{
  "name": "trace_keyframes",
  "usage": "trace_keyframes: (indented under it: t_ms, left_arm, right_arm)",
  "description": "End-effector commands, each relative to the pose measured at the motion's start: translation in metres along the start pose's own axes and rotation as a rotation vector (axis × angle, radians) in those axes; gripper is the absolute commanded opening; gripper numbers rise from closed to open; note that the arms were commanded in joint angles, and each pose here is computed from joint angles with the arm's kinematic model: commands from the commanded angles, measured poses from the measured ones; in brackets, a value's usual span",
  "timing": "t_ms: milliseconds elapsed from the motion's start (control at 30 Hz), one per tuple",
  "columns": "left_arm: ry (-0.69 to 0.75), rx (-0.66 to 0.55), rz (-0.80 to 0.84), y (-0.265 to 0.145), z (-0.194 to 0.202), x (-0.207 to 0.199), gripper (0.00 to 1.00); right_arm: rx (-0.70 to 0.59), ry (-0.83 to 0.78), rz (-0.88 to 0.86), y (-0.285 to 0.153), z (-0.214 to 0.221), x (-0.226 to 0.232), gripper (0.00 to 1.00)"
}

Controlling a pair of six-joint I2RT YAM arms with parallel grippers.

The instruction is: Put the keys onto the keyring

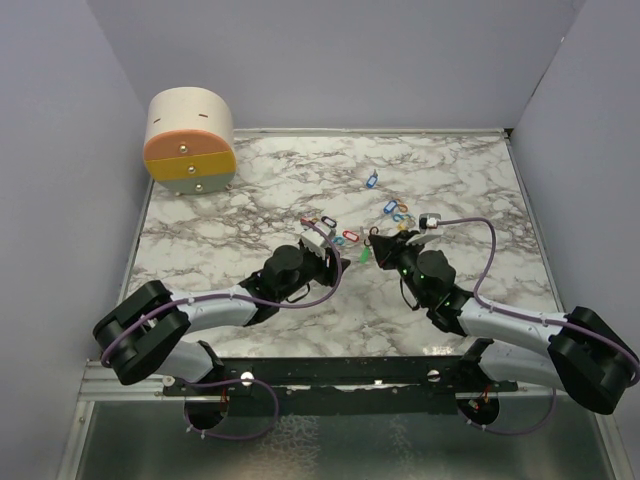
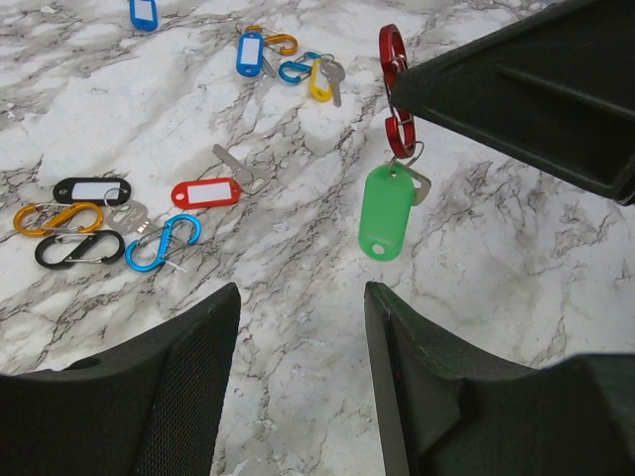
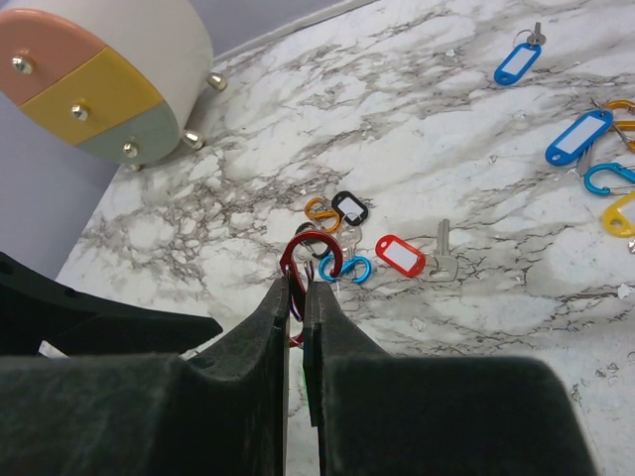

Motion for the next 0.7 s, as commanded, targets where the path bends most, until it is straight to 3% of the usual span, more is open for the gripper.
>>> trace_keyframes:
  t_ms: [0, 667]
  left_arm:
    - [0.007, -0.060, 0.035, -0.003, -0.013, -0.006, 0.56]
    - [0.009, -0.059, 0.032, -0.003, -0.011, -0.006, 0.56]
  right_arm:
    - [0.008, -0.019, -0.023, 0.000, -0.004, 0.007, 0.01]
    - [0.008, 0.009, 0.105, 0.004, -0.002, -0.006, 0.02]
Point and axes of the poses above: each gripper's point midway between its finger pads, its own y axis out along the fingers, its own x axis along the line the jaws close on, z = x × y, the point moved 5 cm from there along -y, back along the fingers, and after that the axes turned 5 degrees about y, right-handed, at the moved point
